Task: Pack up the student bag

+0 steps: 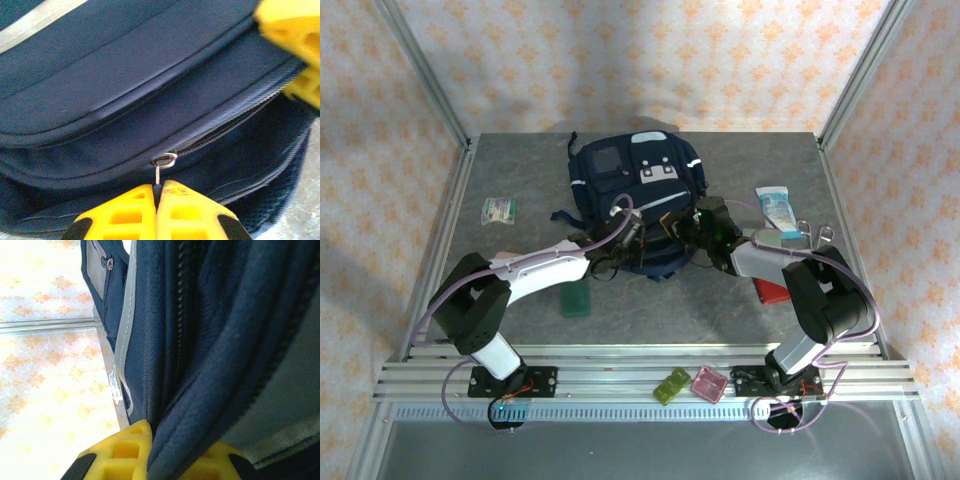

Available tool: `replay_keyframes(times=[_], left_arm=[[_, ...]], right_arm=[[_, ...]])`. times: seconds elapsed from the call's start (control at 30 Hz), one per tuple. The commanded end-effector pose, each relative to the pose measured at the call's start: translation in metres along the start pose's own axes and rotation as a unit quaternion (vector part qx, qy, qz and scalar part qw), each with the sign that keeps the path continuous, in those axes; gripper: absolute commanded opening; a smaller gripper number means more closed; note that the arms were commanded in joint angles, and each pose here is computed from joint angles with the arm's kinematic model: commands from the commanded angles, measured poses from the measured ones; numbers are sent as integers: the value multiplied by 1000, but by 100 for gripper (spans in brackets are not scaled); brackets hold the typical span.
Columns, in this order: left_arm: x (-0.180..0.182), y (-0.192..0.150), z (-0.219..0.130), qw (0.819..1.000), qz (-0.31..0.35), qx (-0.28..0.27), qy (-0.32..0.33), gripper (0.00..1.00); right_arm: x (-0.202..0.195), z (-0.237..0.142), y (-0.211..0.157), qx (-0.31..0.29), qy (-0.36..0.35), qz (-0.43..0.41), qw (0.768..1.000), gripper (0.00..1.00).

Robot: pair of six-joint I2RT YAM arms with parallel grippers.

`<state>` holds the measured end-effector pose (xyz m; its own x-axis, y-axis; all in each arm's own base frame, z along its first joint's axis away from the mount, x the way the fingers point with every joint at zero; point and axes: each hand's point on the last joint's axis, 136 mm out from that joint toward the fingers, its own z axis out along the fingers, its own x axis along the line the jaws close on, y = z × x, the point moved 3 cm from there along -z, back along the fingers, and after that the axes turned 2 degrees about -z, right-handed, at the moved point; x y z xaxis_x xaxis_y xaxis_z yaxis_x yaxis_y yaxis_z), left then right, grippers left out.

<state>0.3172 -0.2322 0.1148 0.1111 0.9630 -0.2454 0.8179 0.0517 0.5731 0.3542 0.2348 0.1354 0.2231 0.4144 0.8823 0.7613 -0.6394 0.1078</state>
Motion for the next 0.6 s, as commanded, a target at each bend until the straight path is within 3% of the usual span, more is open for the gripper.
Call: replay_keyframes(times=[0.0,0.23,0.57], left_arm=[[44,12,-11,998,-18,-28,54,0],[102,18,-22,992,-48,-41,112,0],[80,12,-13,997,-46,-19,61,0]], right_arm=[[11,-16,17,-41,16,-17,999,0],[7,-29,35,-69,15,-8,997,0],[25,-24,53,-64,26,-20,997,0]])
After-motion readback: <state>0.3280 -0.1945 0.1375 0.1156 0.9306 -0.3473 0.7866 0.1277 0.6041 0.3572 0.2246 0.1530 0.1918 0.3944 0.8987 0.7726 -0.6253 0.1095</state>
